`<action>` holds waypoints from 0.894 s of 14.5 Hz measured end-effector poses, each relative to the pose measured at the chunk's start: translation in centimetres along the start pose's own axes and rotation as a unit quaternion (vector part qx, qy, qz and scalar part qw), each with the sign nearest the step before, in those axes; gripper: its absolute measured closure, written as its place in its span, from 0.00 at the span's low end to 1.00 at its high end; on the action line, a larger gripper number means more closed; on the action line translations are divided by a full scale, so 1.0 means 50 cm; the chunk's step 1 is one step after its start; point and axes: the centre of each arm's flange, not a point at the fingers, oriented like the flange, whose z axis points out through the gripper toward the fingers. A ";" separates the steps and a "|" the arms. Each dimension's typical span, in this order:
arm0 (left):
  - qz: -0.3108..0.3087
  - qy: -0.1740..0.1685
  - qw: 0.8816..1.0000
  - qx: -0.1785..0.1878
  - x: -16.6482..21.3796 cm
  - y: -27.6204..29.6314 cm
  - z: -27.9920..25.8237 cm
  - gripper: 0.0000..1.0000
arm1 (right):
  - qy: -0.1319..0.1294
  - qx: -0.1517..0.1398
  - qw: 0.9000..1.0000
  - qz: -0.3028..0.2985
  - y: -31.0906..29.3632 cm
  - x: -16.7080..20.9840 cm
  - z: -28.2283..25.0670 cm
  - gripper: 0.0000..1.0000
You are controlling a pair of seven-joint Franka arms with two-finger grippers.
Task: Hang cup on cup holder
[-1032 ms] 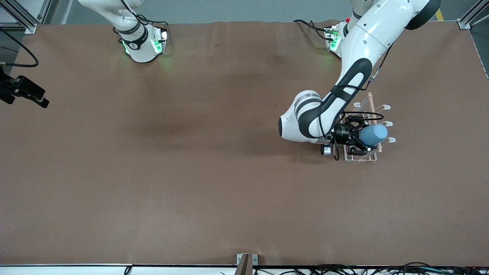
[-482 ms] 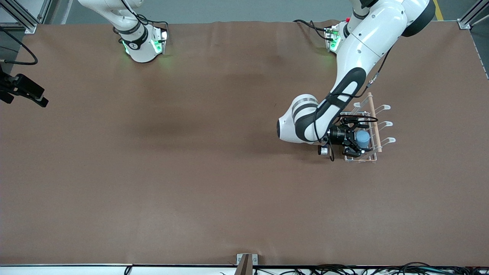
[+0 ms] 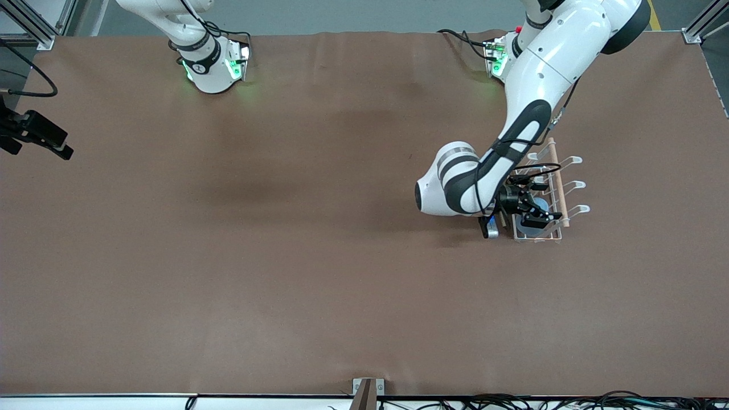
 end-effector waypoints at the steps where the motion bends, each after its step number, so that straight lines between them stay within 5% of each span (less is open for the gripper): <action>1: -0.050 0.006 0.998 -0.028 -0.011 -0.017 -0.002 0.00 | 0.000 0.000 1.000 0.000 0.000 0.000 0.000 0.00; 4: -0.126 0.033 0.988 -0.086 -0.076 -0.098 -0.009 0.00 | 0.000 0.000 1.000 0.000 0.000 0.000 0.000 0.00; 10: -0.176 0.108 0.961 -0.181 -0.249 -0.201 -0.048 0.00 | -0.001 0.000 1.000 0.000 0.000 0.000 0.001 0.00; 13: -0.188 0.163 0.938 -0.240 -0.340 -0.247 -0.059 0.00 | -0.009 -0.001 1.000 0.001 0.002 -0.001 0.006 0.00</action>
